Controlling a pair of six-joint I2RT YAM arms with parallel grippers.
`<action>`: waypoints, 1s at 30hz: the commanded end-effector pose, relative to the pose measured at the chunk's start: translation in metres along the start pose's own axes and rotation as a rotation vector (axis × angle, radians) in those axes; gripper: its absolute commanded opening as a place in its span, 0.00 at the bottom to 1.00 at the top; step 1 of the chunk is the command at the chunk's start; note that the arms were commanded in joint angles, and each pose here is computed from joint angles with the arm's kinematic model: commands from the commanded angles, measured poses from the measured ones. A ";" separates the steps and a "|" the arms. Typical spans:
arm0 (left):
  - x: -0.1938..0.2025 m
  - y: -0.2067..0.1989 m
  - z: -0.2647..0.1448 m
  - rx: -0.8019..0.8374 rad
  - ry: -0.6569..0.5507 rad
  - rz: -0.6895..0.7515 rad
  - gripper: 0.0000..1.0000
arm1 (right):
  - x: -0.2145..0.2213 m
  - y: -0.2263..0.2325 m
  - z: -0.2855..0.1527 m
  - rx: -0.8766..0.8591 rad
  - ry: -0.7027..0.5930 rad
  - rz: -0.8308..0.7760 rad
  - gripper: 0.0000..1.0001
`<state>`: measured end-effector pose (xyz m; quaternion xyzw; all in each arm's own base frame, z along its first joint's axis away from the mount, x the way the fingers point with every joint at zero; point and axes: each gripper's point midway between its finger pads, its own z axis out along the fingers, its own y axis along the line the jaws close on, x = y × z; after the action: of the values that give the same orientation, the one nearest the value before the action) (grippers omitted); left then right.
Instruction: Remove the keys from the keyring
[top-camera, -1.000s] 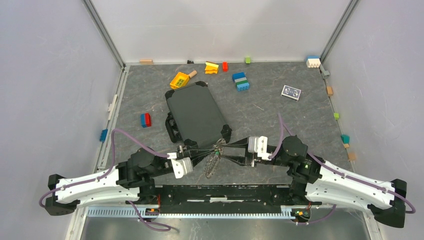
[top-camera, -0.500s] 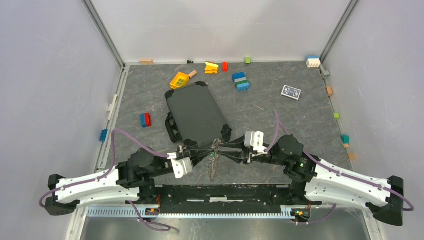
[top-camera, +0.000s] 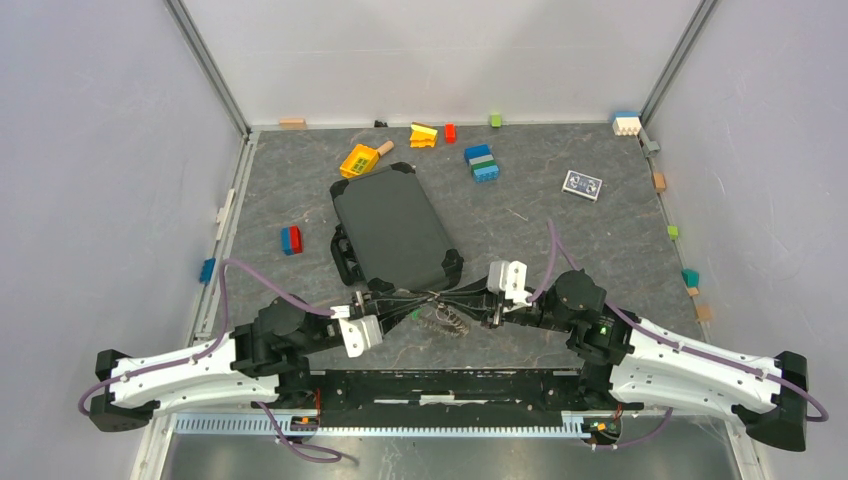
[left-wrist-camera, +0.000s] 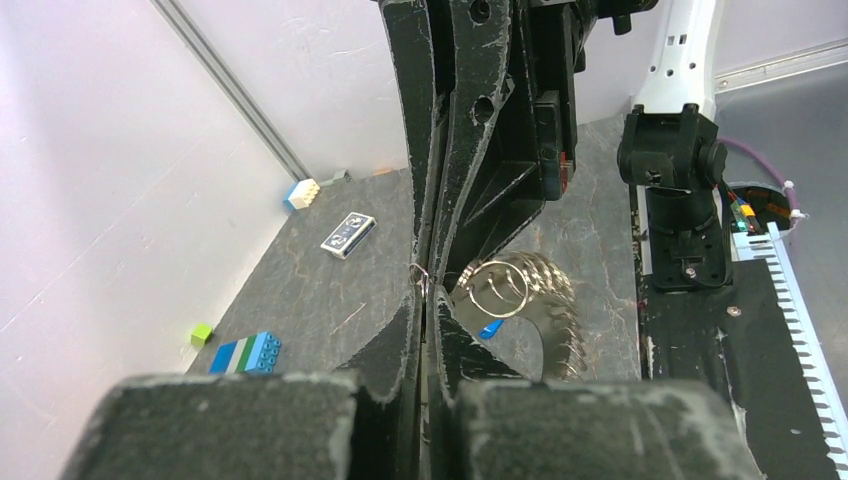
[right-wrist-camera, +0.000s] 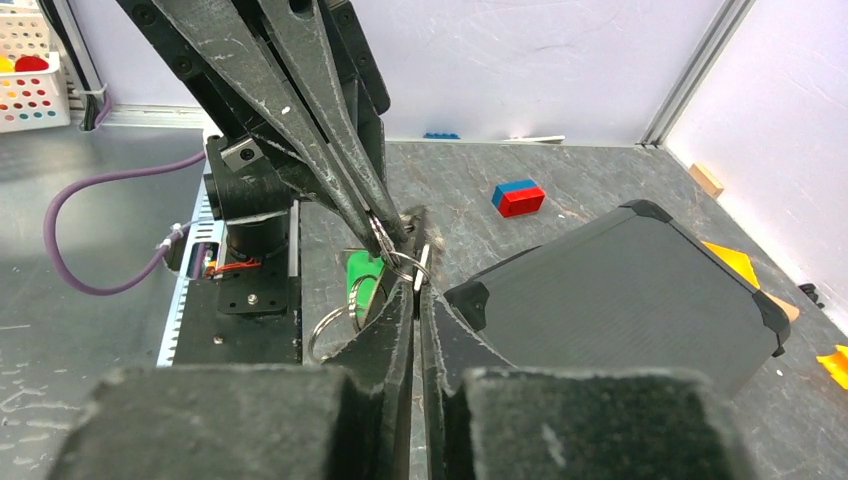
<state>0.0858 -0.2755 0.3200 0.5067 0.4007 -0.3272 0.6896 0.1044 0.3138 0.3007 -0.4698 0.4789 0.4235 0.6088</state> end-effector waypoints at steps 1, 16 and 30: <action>-0.028 0.010 0.000 -0.034 -0.105 -0.018 0.02 | -0.001 0.001 0.000 0.003 -0.010 0.007 0.03; -0.029 0.010 -0.003 -0.040 -0.121 -0.014 0.02 | 0.001 0.013 -0.002 -0.063 -0.031 0.000 0.00; -0.028 0.004 -0.002 -0.013 -0.130 -0.010 0.02 | 0.017 0.034 0.002 -0.193 0.039 0.002 0.00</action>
<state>0.0799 -0.2761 0.3088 0.5185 0.3944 -0.3350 0.6807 0.0898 0.3200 0.2821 -0.5027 0.4645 0.4436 0.5786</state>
